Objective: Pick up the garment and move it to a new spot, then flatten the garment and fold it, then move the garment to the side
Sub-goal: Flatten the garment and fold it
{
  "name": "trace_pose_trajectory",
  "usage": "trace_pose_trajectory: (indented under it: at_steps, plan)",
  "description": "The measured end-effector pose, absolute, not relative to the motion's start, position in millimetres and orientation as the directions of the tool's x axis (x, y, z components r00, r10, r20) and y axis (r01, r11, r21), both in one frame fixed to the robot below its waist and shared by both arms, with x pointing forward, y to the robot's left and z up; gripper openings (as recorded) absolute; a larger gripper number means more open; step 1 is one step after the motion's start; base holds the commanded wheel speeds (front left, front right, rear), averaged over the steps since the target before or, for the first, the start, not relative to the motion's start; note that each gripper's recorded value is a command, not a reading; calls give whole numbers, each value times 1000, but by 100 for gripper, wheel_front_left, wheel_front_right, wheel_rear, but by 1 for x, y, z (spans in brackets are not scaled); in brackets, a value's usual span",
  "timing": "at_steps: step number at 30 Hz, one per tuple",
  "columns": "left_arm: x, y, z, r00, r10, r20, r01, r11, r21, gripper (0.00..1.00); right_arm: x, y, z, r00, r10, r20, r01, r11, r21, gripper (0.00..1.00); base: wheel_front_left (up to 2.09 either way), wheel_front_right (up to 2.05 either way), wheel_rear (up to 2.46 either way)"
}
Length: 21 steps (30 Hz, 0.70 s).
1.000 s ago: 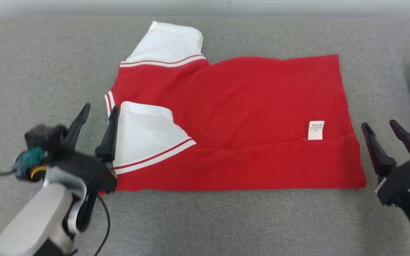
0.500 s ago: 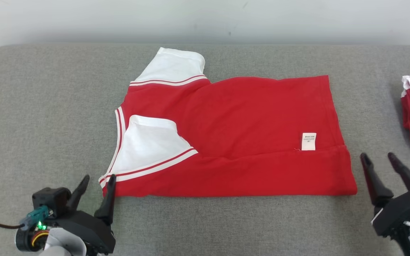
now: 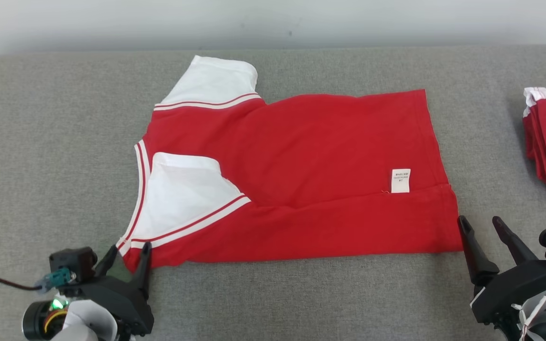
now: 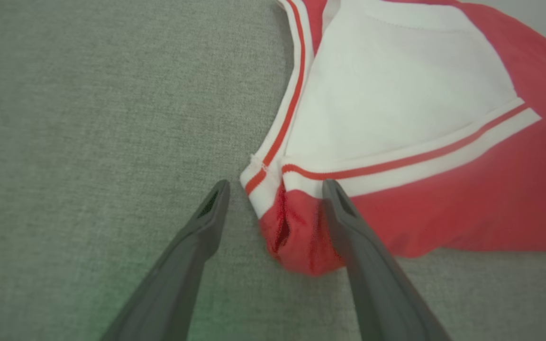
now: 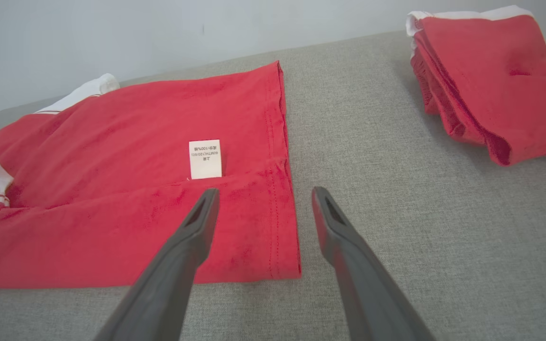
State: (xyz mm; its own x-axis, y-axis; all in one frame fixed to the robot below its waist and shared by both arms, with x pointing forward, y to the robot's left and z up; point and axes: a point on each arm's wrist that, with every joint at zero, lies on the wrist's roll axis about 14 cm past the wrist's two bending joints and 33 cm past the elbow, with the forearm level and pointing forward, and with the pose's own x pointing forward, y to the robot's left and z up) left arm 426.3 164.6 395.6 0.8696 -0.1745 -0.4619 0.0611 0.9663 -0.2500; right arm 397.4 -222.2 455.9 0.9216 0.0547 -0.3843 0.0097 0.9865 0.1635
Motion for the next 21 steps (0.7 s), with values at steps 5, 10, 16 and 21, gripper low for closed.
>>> trace_pose_trajectory:
  at_steps: [5,10,16,21]
  plan:
    - [429,155,388,846,-213,-488,90,960,-263,0,398,-229,444,902,25,-431,38,990,136,100,0,0,0]
    - [429,151,382,839,-226,-496,95,957,-275,0,399,-234,431,877,-3,-480,61,993,105,100,0,0,0]
    - [428,150,380,841,-227,-491,90,953,-288,0,394,-232,407,824,-13,-566,82,992,96,100,0,0,0]
    - [430,151,379,842,-224,-490,89,955,-283,0,394,-224,395,789,8,-614,82,990,118,100,0,0,0]
